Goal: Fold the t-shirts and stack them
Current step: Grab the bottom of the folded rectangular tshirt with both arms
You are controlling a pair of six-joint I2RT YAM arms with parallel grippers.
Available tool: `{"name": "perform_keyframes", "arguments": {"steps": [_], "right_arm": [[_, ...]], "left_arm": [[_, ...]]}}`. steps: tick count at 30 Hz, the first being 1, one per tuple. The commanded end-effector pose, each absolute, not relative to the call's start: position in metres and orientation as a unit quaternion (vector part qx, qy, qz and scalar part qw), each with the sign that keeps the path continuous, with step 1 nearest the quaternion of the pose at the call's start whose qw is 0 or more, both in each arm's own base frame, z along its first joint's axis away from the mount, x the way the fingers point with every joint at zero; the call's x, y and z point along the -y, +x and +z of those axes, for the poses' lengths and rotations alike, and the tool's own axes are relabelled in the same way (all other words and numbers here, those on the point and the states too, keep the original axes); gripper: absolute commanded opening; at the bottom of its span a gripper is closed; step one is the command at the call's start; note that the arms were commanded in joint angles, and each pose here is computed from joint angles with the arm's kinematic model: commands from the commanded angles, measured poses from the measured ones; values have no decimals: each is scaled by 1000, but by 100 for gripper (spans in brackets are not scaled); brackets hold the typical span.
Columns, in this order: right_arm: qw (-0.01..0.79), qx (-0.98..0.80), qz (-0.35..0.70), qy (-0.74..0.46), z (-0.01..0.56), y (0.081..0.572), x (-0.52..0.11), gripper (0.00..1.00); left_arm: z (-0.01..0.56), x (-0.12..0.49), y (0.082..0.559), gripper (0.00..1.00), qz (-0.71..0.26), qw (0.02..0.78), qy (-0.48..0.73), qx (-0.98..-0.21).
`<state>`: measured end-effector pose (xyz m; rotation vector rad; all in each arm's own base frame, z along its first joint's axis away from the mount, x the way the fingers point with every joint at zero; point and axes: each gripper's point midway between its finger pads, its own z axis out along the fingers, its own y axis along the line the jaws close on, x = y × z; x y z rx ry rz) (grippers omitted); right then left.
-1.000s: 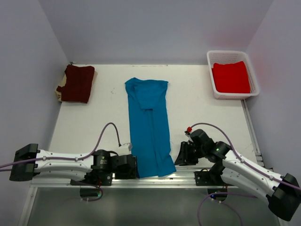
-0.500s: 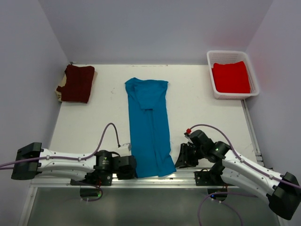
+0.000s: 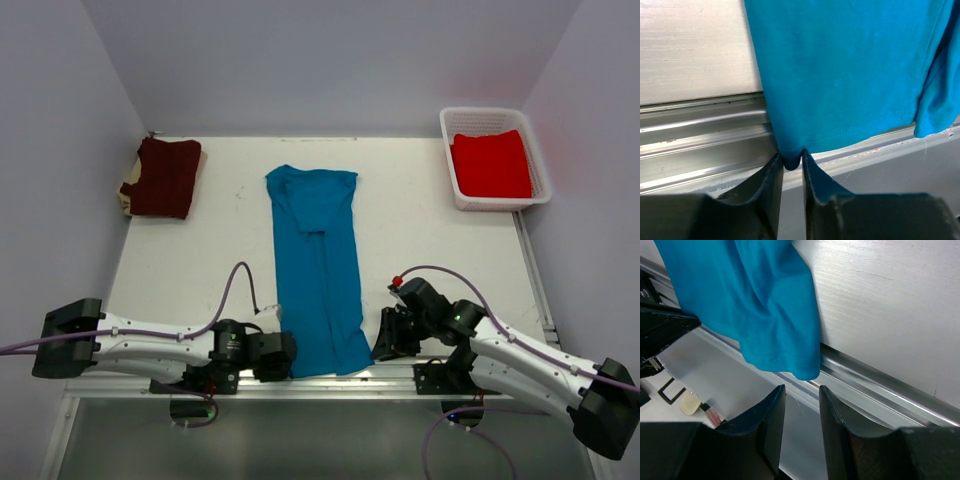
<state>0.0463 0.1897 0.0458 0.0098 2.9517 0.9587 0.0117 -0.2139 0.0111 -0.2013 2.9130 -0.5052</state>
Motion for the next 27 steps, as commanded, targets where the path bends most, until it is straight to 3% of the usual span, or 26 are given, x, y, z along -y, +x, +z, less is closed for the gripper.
{"name": "perform_keyframes", "arguments": {"steps": [1,4,16,23,27], "right_arm": [[28,-944,329,2,58,51,-199,37],[27,-945,325,2,55,51,-199,37],[2,-954,300,0,29,47,-201,41],[8,-959,283,-5,4,55,-202,36],[16,-959,284,-9,-3,59,-207,28]], "left_arm": [[-17,175,27,22,-92,139,-65,-984],[-16,174,26,1,-92,138,-65,-984],[-11,178,25,0,-105,135,-65,-983],[-12,178,24,0,-111,134,-66,-982],[-12,179,23,0,-116,134,-66,-982]]}}
